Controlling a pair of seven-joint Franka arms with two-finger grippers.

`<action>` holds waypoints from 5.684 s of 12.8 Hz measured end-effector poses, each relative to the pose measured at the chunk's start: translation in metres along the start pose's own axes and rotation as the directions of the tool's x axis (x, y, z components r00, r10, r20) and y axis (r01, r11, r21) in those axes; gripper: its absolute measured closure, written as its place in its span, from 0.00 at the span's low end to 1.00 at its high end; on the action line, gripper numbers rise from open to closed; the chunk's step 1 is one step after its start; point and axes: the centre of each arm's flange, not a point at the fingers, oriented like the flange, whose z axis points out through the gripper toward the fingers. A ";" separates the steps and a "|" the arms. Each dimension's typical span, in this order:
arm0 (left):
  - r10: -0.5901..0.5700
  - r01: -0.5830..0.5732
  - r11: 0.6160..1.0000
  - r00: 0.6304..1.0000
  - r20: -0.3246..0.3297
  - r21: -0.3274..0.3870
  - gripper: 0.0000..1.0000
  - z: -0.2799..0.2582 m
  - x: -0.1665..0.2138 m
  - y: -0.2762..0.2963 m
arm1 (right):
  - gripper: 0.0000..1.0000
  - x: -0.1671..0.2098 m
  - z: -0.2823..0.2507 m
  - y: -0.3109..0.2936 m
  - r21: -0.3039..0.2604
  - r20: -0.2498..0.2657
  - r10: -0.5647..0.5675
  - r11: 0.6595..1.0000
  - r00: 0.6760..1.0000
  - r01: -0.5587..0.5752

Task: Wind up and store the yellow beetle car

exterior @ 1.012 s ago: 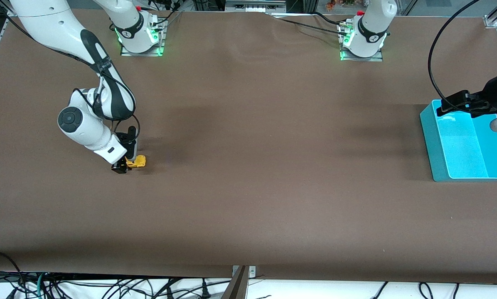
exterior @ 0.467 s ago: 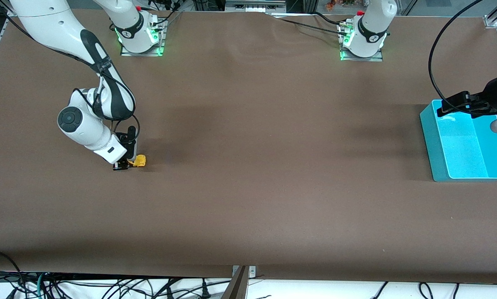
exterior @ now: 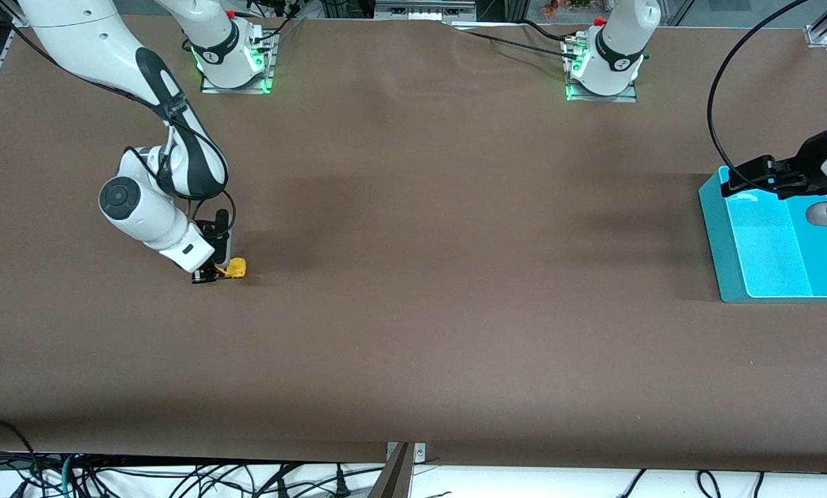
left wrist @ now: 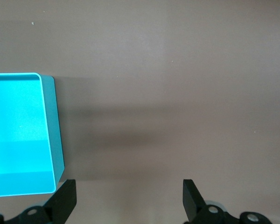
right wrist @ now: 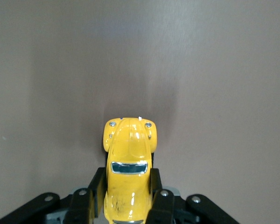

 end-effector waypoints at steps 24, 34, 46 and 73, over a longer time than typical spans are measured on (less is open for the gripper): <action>0.693 -0.690 0.721 0.718 0.073 -0.065 0.00 0.129 0.034 0.015 | 0.58 0.022 0.005 -0.046 -0.028 -0.008 -0.036 0.999 0.999 0.036; 0.938 -0.936 0.347 0.344 0.050 -0.057 0.00 0.165 0.038 0.010 | 0.58 -0.083 0.002 -0.050 -0.036 0.026 -0.056 0.998 0.998 0.056; 0.978 -0.976 0.206 0.204 0.042 -0.069 0.00 0.168 0.034 0.014 | 0.58 -0.148 -0.001 -0.059 -0.046 0.021 -0.051 0.998 0.998 0.052; 0.981 -0.979 0.191 0.188 0.044 -0.077 0.00 0.218 0.019 0.010 | 0.00 -0.151 -0.006 -0.027 0.005 -0.024 -0.044 0.999 0.999 0.044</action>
